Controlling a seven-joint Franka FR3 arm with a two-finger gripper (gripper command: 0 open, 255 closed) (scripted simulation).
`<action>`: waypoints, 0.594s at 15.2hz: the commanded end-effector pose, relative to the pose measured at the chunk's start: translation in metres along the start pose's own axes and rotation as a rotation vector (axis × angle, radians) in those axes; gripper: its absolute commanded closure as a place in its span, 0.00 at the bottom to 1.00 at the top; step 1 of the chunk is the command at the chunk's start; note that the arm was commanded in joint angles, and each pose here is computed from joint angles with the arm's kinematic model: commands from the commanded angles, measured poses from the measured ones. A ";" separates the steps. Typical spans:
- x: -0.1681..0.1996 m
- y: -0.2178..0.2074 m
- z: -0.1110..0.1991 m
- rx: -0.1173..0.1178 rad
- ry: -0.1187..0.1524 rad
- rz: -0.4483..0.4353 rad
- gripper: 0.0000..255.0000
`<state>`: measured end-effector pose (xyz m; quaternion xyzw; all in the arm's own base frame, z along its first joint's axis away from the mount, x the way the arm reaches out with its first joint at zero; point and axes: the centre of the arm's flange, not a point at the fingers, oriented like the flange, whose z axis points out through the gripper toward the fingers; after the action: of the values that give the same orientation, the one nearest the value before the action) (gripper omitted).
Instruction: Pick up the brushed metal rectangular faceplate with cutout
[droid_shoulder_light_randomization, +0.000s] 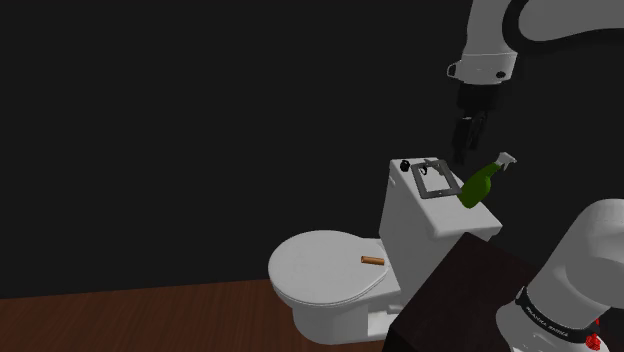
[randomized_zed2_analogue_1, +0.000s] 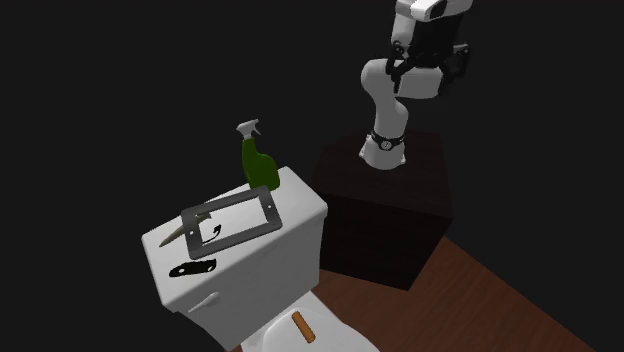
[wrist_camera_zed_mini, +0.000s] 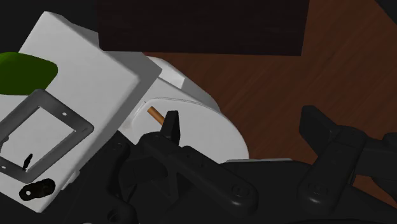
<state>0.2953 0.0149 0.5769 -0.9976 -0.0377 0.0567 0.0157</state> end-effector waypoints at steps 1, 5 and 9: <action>0.000 0.000 0.000 0.000 0.000 0.000 0.00; 0.010 0.039 0.034 0.001 0.018 -0.019 0.00; 0.021 0.077 0.068 0.002 0.036 -0.038 0.00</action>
<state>0.3106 -0.0477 0.5146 -0.9975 -0.0530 0.0422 0.0182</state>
